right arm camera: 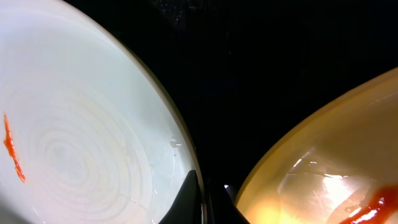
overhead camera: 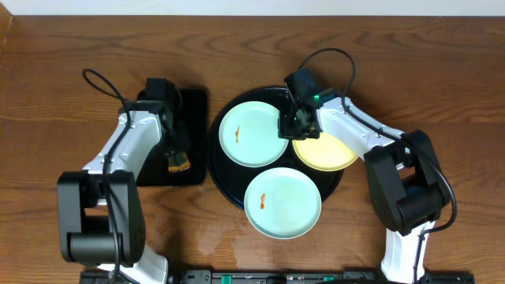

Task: Clean dirty plates on tray and stack at the side

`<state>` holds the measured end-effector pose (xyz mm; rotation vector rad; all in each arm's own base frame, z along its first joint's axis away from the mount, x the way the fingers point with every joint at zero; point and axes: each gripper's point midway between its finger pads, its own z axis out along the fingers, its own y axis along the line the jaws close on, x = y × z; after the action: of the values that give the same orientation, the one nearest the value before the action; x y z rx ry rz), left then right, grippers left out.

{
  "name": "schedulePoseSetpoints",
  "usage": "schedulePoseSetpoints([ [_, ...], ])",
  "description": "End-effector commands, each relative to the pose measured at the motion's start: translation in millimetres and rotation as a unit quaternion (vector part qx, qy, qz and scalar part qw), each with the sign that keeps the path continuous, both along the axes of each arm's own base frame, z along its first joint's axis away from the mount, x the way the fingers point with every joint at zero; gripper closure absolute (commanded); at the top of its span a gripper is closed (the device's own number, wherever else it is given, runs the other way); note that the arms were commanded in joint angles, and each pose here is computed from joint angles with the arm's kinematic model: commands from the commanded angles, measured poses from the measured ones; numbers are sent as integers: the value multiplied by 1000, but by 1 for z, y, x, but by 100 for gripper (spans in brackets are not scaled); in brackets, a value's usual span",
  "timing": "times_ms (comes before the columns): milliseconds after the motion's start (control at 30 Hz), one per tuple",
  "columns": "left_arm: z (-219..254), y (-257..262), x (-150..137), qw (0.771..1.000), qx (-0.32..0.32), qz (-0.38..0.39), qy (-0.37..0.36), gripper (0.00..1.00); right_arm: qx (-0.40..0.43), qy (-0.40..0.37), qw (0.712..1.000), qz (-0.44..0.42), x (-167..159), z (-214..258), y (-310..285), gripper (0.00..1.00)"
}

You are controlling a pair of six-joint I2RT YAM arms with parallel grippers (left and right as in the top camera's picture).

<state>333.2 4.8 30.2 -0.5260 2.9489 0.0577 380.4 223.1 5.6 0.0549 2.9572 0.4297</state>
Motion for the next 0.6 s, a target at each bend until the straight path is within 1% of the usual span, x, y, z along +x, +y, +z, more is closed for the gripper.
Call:
schedulePoseSetpoints([
  [0, 2, 18, 13, 999, 48, 2, -26, 51, -21, 5, 1000, 0, -2, -14, -6, 99],
  [100, -14, 18, 16, 999, 47, 2, -26, 51, -21, 5, 1000, 0, -2, -14, -6, 98],
  [167, -27, 17, 14, 999, 46, 1, -14, 51, -21, 4, 1000, 0, -1, -14, -6, 98],
  [300, -49, 8, 6, 1000, 19, -4, 20, 59, -20, 4, 1000, 0, -1, -14, -6, 96],
  [333, -54, 5, 4, 1000, 10, -6, 26, 64, -20, 4, 1000, 0, -1, -14, -6, 96],
  [367, -56, 3, 3, 999, 5, -8, 30, 75, -20, 4, 1000, 0, -1, -14, -6, 95],
  [400, -56, 3, 2, 999, 5, -7, 33, 90, -20, 4, 1000, 0, -1, -14, -6, 94],
  [433, -55, 3, 2, 999, 5, -8, 32, 92, -20, 4, 1000, 0, -1, -14, -6, 94],
  [567, -34, 3, 10, 1000, 7, -17, 18, 92, -20, 4, 1000, 0, -1, -14, -6, 93],
])
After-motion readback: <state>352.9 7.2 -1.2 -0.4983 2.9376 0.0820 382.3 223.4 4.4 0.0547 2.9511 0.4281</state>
